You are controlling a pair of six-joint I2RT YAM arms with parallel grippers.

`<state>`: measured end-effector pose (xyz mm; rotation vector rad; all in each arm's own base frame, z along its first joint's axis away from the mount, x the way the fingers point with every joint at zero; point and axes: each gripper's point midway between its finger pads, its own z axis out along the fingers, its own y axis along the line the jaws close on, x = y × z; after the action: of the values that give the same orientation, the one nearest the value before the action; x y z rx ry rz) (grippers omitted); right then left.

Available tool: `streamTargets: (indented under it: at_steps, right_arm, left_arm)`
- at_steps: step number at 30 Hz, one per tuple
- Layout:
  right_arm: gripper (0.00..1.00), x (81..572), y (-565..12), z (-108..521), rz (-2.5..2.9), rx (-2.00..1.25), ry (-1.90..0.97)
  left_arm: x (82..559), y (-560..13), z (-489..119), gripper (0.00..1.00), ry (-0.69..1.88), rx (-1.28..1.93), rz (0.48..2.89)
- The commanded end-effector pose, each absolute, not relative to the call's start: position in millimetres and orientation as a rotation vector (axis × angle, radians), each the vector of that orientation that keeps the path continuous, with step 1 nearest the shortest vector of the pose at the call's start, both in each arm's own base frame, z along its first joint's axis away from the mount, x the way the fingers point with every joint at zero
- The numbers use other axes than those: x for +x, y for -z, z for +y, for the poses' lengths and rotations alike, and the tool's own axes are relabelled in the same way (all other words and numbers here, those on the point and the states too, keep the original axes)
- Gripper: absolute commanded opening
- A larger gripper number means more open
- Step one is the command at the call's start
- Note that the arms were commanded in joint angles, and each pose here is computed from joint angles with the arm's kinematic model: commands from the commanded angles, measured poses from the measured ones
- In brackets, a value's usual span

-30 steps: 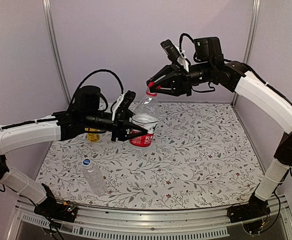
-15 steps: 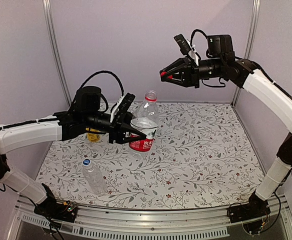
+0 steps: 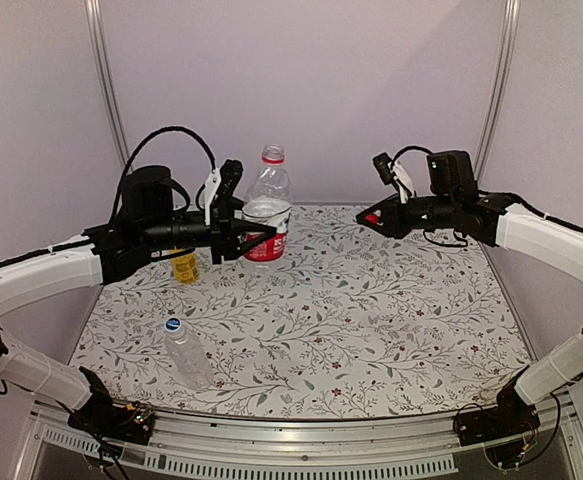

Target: Unscrew the bottle caps

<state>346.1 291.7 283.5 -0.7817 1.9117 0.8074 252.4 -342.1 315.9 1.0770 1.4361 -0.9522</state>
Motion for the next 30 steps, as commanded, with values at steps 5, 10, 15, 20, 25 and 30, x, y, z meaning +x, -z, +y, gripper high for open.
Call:
streamTargets:
  at_steps: [5,10,15,20,25,30]
  right_arm:
    - [0.19,348,-189,264,2.067,-0.520,-0.665]
    - [0.23,335,-140,264,2.143,-0.511,-0.596]
    - [0.25,322,-108,273,2.177,-0.546,-0.563]
    - [0.25,309,-81,288,2.213,-0.602,-0.540]
    - [0.27,298,-55,300,2.258,-0.656,-0.528]
    - [0.28,293,-36,312,2.286,-0.707,-0.511]
  left_arm:
    - [290,-322,-322,0.43,0.770,0.907,1.472]
    - [292,-320,-322,0.43,0.769,0.898,1.484]
    - [293,-318,-323,0.43,0.773,0.903,1.487]
    - [293,-316,-325,0.43,0.782,0.912,1.488]
    - [292,-315,-326,0.43,0.788,0.915,1.489]
    - [291,-313,-327,0.43,0.795,0.920,1.493]
